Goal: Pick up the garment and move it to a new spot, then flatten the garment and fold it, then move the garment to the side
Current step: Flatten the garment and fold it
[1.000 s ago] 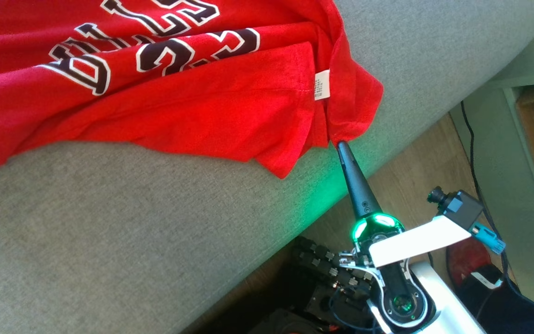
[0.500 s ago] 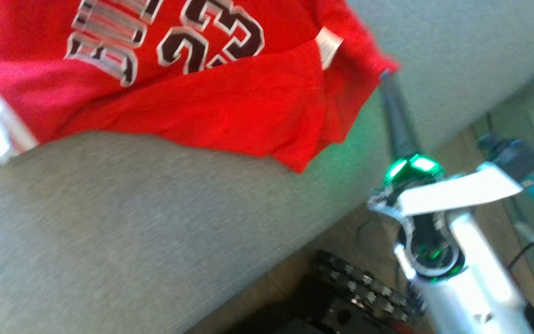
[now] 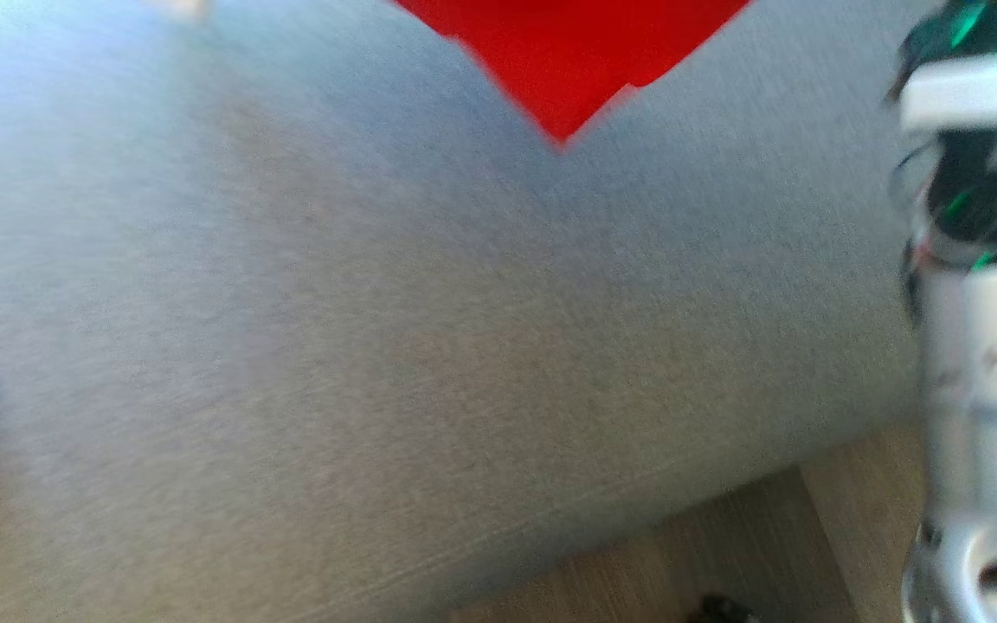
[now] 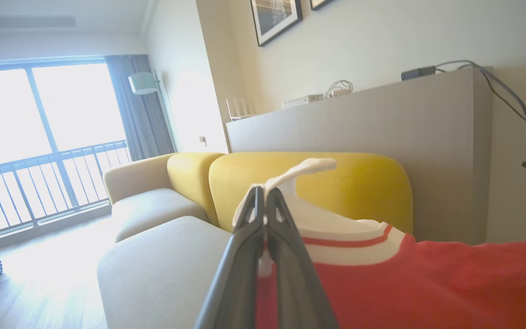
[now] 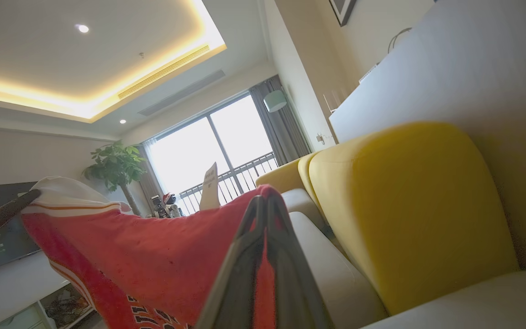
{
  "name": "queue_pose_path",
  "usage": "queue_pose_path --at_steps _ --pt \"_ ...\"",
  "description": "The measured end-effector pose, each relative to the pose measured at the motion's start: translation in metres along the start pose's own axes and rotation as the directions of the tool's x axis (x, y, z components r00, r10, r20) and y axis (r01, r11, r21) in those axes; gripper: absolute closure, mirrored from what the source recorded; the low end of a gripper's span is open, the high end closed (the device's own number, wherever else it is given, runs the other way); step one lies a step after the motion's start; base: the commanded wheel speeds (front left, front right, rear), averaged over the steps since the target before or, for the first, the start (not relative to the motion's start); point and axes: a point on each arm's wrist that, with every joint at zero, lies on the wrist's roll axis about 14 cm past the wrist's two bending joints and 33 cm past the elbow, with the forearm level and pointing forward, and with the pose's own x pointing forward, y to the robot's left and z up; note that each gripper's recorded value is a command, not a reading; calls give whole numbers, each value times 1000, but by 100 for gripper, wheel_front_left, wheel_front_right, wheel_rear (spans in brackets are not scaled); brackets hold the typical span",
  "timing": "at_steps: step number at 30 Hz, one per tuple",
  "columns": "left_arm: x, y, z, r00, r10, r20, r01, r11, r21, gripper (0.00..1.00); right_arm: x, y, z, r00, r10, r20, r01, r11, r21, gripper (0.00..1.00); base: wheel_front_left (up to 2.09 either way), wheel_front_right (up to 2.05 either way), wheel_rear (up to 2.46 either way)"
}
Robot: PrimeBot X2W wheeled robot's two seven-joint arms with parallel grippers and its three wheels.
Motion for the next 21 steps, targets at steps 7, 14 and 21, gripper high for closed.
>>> queue_pose_path --at_steps 7,14,21 --pt "-67 42 139 967 186 175 -168 979 -113 100 70 86 106 981 153 119 -138 983 -123 100 0 0 0" --pt "-112 54 188 950 253 184 -215 955 -202 100 92 139 116 971 223 84 -210 968 -141 100 0 0 0" --pt "-122 61 105 969 239 -61 -247 945 -216 100 109 145 31 966 225 -131 -244 957 -159 100 0 0 0"
